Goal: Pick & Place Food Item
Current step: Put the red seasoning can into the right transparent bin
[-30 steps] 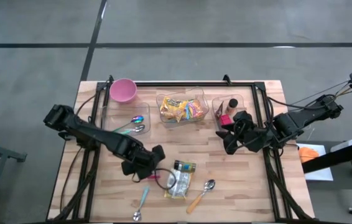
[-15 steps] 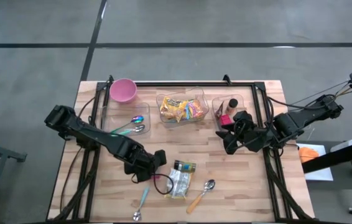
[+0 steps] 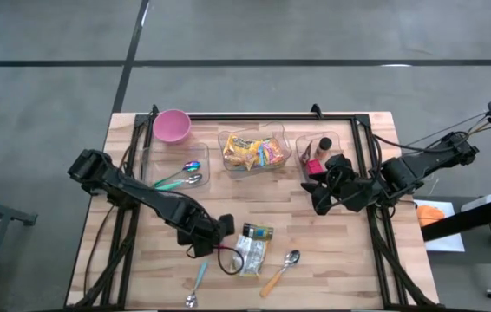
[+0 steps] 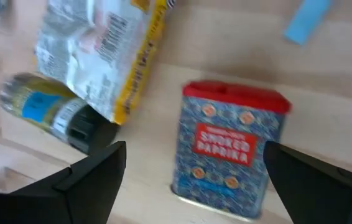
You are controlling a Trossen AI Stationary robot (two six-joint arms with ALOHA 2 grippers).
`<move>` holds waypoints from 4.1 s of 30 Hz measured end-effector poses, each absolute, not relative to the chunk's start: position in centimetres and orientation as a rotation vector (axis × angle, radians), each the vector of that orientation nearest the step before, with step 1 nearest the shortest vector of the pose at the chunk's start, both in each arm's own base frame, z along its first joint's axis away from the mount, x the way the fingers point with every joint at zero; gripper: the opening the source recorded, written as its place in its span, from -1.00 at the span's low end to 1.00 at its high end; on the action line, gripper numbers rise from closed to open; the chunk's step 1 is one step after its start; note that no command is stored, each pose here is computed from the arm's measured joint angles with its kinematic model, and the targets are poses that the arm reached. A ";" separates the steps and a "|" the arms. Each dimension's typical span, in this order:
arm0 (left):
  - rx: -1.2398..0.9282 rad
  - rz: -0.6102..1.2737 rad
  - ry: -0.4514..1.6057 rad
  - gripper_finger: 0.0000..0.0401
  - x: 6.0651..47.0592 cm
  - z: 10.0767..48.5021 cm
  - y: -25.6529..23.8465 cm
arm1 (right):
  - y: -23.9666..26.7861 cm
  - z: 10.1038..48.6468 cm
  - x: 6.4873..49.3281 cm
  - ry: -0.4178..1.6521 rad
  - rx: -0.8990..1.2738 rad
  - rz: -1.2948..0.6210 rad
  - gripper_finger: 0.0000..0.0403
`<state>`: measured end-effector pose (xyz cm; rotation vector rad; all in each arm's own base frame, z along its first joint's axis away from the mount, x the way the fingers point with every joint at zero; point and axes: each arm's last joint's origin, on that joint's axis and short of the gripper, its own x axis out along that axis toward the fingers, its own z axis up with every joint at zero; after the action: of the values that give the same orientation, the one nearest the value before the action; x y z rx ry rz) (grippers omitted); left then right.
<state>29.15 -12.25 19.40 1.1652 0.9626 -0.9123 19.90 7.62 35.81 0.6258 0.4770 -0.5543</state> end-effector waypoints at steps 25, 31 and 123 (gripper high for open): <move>1.203 -0.972 1.022 0.91 28.9 14.6 -12.1 | 7.6 35.9 19.9 0.469 0.642 -0.556 0.05; 1.215 -0.934 1.078 0.91 29.3 14.1 -12.0 | 7.6 35.9 19.9 0.470 0.641 -0.556 0.05; -0.241 -0.666 -0.046 0.43 25.2 42.5 -3.9 | 6.4 49.6 28.1 0.006 0.342 0.026 0.05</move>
<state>25.15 -3.89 42.47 -0.2414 -0.0457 -0.6656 28.10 6.40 49.61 0.3418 0.0064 0.0257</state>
